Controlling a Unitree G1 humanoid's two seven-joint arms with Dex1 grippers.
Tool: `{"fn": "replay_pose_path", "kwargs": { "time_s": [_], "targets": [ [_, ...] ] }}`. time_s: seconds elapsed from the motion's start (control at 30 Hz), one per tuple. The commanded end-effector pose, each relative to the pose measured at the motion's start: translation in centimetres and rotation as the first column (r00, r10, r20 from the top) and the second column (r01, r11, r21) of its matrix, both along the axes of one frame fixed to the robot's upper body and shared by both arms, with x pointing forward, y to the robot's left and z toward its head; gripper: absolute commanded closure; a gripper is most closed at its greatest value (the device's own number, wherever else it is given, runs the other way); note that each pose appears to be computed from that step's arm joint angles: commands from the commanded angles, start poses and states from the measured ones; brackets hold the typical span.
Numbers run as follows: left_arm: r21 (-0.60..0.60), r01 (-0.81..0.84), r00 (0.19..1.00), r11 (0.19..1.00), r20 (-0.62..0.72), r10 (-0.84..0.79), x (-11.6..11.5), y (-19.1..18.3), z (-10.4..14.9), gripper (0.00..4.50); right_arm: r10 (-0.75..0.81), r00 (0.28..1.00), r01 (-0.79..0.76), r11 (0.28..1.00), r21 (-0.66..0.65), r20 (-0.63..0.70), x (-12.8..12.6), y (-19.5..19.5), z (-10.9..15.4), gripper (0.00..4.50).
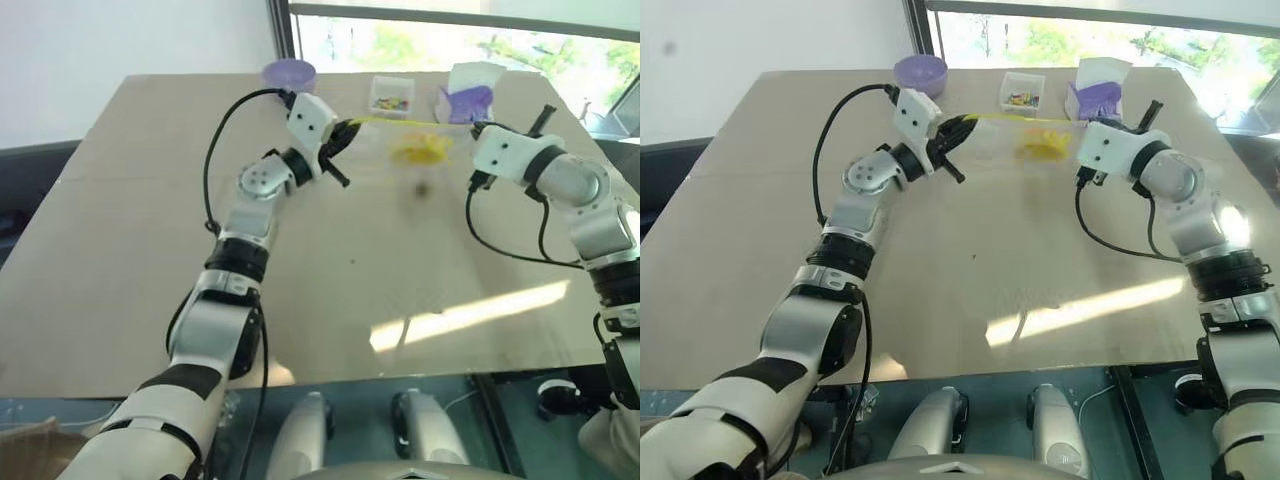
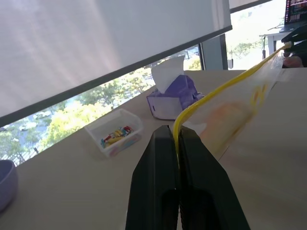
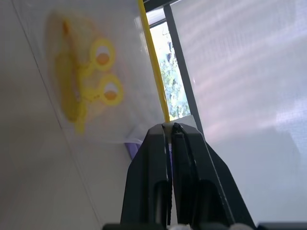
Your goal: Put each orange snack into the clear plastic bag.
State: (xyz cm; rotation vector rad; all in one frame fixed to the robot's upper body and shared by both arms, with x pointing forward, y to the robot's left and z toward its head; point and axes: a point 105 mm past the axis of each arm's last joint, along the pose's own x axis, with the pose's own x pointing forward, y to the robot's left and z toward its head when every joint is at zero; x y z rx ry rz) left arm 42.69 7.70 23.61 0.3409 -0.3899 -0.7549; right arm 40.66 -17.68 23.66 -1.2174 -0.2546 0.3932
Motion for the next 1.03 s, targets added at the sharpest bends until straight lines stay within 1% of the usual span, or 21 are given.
{"fn": "replay_pose_path", "kwargs": {
  "time_s": [0.03, 0.07, 0.17, 0.23, 0.27, 0.3, 0.33, 0.37, 0.47, 0.53, 0.57, 0.6, 0.7, 0.83, 0.93, 1.03],
  "targets": [
    [0.095, 0.046, 0.998, 0.994, 0.035, -0.05, -2.1, 1.0, -2.5, 4.5, 0.006, 0.999, -0.005, 0.999, 0.038, -0.044, -1.9, -0.2, -1.7, 4.44],
    [0.116, 0.054, 0.998, 0.992, 0.029, -0.058, -2.6, 1.1, -3.3, 4.5, 0.017, 0.998, -0.014, 0.999, 0.047, -0.066, -2.4, 0.2, -2.4, 4.44],
    [0.161, 0.084, 0.996, 0.983, -0.04, -0.079, -4.4, 2.0, -6.6, 4.5, 0.055, 0.984, -0.041, 0.995, 0.086, -0.17, -4.6, 1.7, -6.0, 4.44],
    [0.179, 0.105, 0.992, 0.978, -0.088, -0.091, -5.4, 2.6, -8.1, 4.5, 0.069, 0.97, -0.044, 0.993, 0.111, -0.231, -5.9, 2.3, -7.7, 4.44],
    [0.188, 0.12, 0.989, 0.975, -0.105, -0.101, -5.9, 2.7, -8.4, 4.2, 0.07, 0.966, -0.041, 0.992, 0.119, -0.248, -6.2, 2.4, -8.1, 4.48],
    [0.192, 0.137, 0.986, 0.972, -0.121, -0.115, -6.2, 2.8, -8.7, 3.84, 0.071, 0.963, -0.039, 0.991, 0.124, -0.259, -6.5, 2.4, -8.3, 4.16],
    [0.195, 0.15, 0.983, 0.969, -0.132, -0.126, -6.6, 2.9, -8.7, 3.58, 0.074, 0.96, -0.036, 0.989, 0.14, -0.27, -6.8, 2.5, -8.4, 3.81],
    [0.19, 0.164, 0.98, 0.968, -0.144, -0.138, -6.9, 3.1, -8.7, 3.13, 0.074, 0.958, -0.033, 0.988, 0.15, -0.278, -7.0, 2.4, -8.4, 3.49],
    [0.186, 0.195, 0.97, 0.963, -0.181, -0.162, -7.9, 3.8, -8.5, 1.64, 0.073, 0.948, -0.014, 0.982, 0.187, -0.311, -7.7, 1.8, -8.4, 1.97],
    [0.177, 0.216, 0.96, 0.96, -0.215, -0.177, -8.6, 4.4, -8.5, 0.94, 0.07, 0.941, 0.003, 0.977, 0.215, -0.331, -8.1, 1.2, -8.4, 1.24],
    [0.171, 0.226, 0.955, 0.959, -0.234, -0.183, -9.0, 4.7, -8.5, 0.41, 0.07, 0.937, 0.013, 0.972, 0.233, -0.342, -8.4, 0.9, -8.4, 0.7],
    [0.155, 0.232, 0.949, 0.96, -0.253, -0.189, -9.3, 5.1, -8.5, 0.0, 0.07, 0.933, 0.025, 0.966, 0.256, -0.353, -8.7, 0.6, -8.4, 0.1],
    [0.067, 0.23, 0.928, 0.971, -0.317, -0.198, -10.7, 6.8, -7.7, 0.0, 0.078, 0.921, 0.08, 0.922, 0.38, -0.382, -10.1, -1.4, -7.7, 0.03],
    [0.033, 0.164, 0.914, 0.986, -0.381, -0.14, -11.7, 9.6, -6.5, 0.0, 0.107, 0.921, 0.12, 0.837, 0.534, -0.375, -12.9, -3.9, -5.8, 0.03],
    [0.028, 0.139, 0.906, 0.99, -0.408, -0.116, -12.4, 10.9, -5.9, 0.0, 0.121, 0.919, 0.136, 0.797, 0.588, -0.376, -14.9, -5.1, -4.6, 0.03],
    [0.023, 0.118, 0.903, 0.993, -0.418, -0.098, -12.5, 11.7, -5.5, 0.0, 0.143, 0.906, 0.143, 0.782, 0.607, -0.397, -16.2, -5.0, -4.4, 0.03]
  ]
}}
